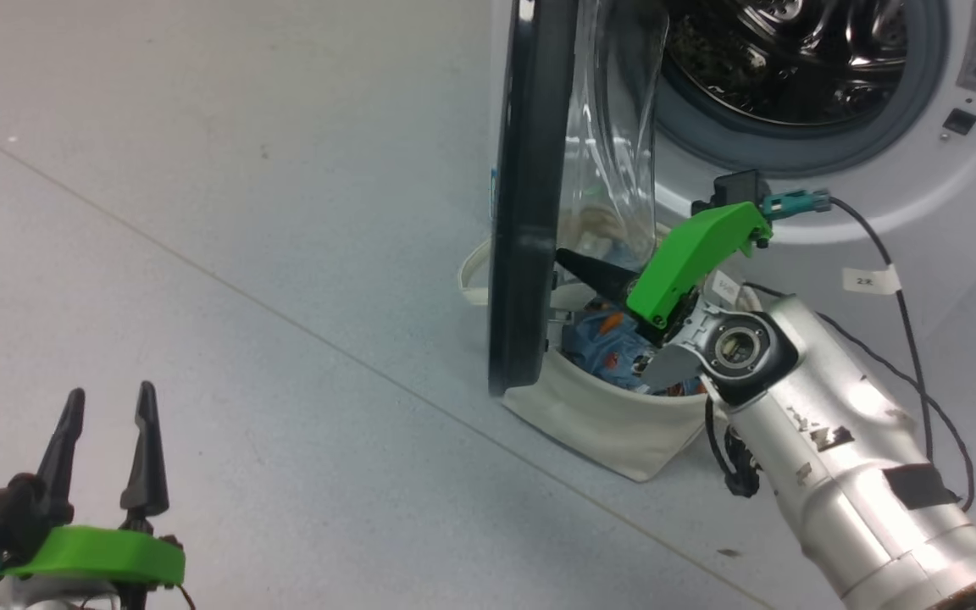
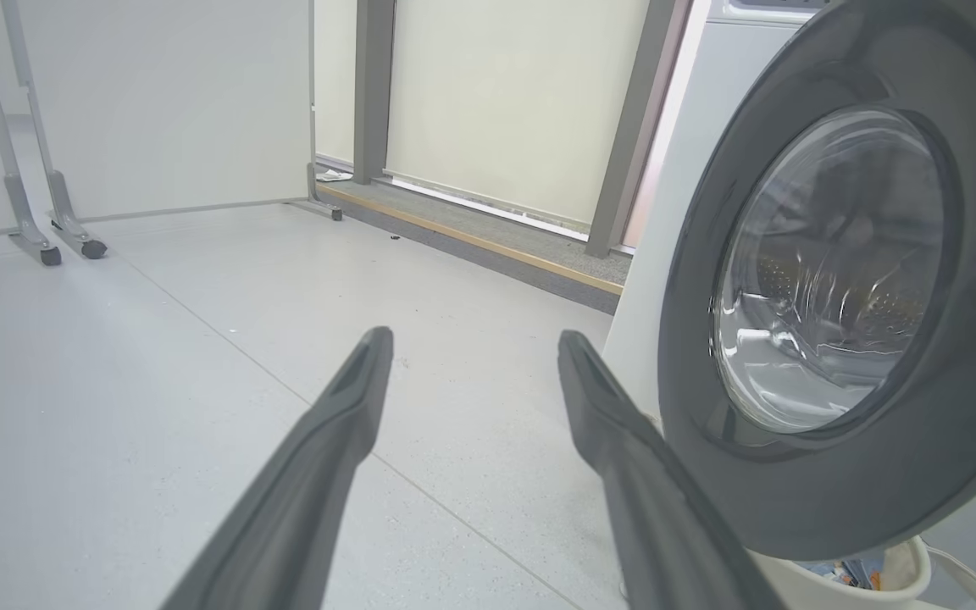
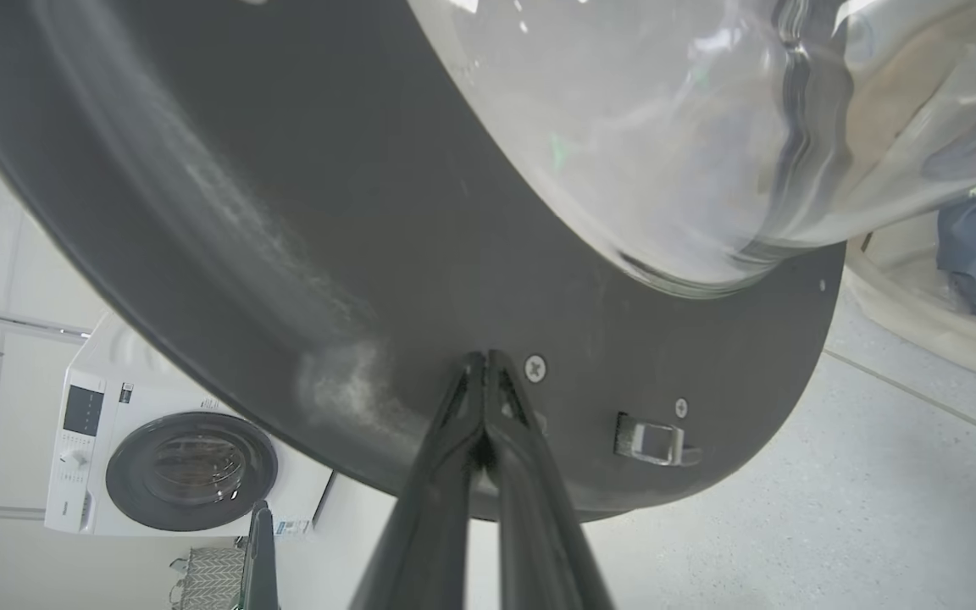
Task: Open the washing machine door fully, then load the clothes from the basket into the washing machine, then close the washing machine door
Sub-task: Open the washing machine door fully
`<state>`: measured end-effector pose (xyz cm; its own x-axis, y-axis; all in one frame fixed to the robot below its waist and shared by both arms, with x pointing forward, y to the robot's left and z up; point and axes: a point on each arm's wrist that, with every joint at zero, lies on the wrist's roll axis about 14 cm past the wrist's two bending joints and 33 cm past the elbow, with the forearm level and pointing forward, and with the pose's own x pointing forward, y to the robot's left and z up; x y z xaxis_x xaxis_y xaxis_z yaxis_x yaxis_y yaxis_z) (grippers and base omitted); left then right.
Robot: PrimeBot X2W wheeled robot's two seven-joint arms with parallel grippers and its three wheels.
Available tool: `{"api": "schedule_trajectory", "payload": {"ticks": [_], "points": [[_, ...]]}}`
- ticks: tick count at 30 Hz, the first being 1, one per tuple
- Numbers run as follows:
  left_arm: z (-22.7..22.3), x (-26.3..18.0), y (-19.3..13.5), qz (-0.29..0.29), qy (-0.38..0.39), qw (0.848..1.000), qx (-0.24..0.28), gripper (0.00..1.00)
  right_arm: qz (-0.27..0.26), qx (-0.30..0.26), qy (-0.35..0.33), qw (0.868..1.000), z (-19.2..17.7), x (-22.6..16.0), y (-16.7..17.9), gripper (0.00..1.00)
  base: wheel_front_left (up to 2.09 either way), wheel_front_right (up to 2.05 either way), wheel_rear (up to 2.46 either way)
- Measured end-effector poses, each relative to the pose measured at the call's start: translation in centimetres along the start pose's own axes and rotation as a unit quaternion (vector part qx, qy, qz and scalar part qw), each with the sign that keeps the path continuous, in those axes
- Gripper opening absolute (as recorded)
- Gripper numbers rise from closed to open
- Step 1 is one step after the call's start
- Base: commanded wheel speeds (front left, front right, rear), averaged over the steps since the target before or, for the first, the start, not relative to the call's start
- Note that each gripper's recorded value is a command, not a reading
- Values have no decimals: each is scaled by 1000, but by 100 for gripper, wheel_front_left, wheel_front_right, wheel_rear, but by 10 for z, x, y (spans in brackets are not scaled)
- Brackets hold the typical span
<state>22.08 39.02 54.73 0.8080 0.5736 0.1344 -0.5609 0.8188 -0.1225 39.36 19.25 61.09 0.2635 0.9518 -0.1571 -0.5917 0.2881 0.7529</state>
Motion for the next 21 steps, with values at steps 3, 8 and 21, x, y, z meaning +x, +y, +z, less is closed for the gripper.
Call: {"api": "schedule_trajectory", "payload": {"ticks": [3,8,21], "points": [[4,1,4,7,-5,1000,5,100,6,7,15,1000,-10,7,-2,0,0,0,0],[6,-1,12,22,-5,1000,12,100,17,11,24,999,-12,17,-2,0,0,0,0],[9,-9,30,63,-7,998,20,100,57,18,51,997,-21,40,15,0,0,0,0]]}}
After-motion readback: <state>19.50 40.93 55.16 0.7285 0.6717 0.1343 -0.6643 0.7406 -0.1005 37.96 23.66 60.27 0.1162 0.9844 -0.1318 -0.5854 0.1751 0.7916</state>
